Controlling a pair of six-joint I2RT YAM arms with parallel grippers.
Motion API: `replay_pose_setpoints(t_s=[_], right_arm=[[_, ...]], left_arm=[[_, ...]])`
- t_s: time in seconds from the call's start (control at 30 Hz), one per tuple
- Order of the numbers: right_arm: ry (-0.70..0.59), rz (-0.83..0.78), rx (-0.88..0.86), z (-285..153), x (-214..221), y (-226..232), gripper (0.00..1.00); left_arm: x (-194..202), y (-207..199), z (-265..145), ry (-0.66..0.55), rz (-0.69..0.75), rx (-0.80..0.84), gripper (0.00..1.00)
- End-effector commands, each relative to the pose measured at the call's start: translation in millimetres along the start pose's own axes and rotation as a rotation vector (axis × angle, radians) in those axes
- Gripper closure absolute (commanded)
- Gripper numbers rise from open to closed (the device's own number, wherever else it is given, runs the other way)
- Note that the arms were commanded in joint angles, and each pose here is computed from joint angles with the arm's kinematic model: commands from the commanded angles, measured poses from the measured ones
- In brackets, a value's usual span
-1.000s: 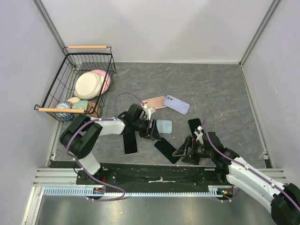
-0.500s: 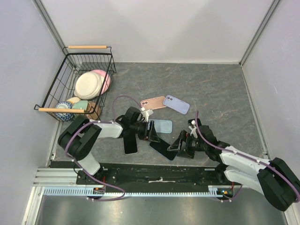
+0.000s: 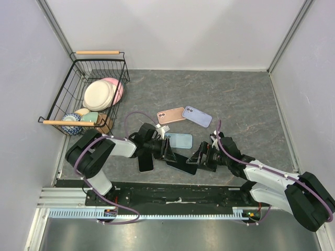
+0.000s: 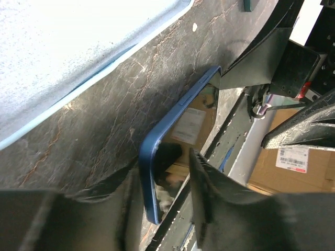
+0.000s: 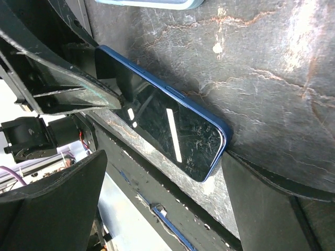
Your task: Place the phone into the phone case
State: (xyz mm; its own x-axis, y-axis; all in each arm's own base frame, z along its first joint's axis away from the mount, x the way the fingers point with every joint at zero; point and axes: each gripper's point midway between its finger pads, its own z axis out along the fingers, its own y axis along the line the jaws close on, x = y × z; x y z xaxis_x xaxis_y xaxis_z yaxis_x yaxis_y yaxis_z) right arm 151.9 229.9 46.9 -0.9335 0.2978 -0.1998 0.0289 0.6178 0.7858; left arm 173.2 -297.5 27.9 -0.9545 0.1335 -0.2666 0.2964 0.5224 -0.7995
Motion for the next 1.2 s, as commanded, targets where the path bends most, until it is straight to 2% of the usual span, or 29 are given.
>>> replay_pose_setpoints(t_s=[0.0, 0.07, 0.2, 0.3, 0.47, 0.53, 0.57, 0.6, 0.7, 0.87, 1.07, 1.17], right_arm=[[-0.065, -0.032, -0.027, 2.5, -13.5, 6.1, 0.02], [-0.068, -0.031, -0.032, 2.5, -13.8, 6.8, 0.02], [-0.069, -0.044, -0.042, 1.6, -15.1, 11.1, 0.02], [-0.079, -0.065, -0.037, -1.2, -19.9, 16.7, 0.02], [-0.117, -0.150, 0.009, -11.0, -33.4, 24.6, 0.02], [-0.124, -0.182, 0.016, -16.4, -38.2, 31.8, 0.02], [-0.136, -0.213, 0.009, -19.4, -41.9, 36.8, 0.02], [-0.148, -0.231, -0.003, -22.2, -45.7, 44.3, 0.02], [-0.164, -0.281, -0.024, -28.2, -51.0, 56.2, 0.02], [-0.169, -0.360, -0.111, -38.4, -54.6, 85.0, 0.02], [-0.173, -0.498, -0.335, -68.5, -48.3, 142.4, 0.02], [-0.177, -0.548, -0.467, -88.4, -41.2, 170.9, 0.02]], left_arm=[[-2.5, -27.4, 4.7, 0.014, 0.000, 0.140, 0.64], [-4.2, -29.0, 5.8, 0.014, -0.006, 0.144, 0.71], [-6.1, -33.8, 3.7, 0.007, 0.000, 0.151, 0.98], [-14.6, -38.9, -2.5, -0.030, 0.037, 0.125, 0.98], [-29.1, -30.4, -27.8, -0.075, 0.124, -0.092, 0.98], [-46.5, -31.1, -47.5, -0.151, 0.181, -0.202, 0.98], [-40.3, -24.0, -56.5, -0.136, 0.161, -0.266, 0.98], [-47.9, -20.3, -66.3, -0.182, 0.171, -0.327, 0.98], [-57.2, -34.6, -97.7, -0.283, 0.204, -0.374, 0.98], [-62.5, -75.4, -145.2, -0.461, 0.221, -0.293, 0.98], [-54.5, -132.6, -177.7, -0.525, 0.295, -0.041, 0.98], [-43.8, -164.9, -187.2, -0.517, 0.361, 0.142, 0.98]])
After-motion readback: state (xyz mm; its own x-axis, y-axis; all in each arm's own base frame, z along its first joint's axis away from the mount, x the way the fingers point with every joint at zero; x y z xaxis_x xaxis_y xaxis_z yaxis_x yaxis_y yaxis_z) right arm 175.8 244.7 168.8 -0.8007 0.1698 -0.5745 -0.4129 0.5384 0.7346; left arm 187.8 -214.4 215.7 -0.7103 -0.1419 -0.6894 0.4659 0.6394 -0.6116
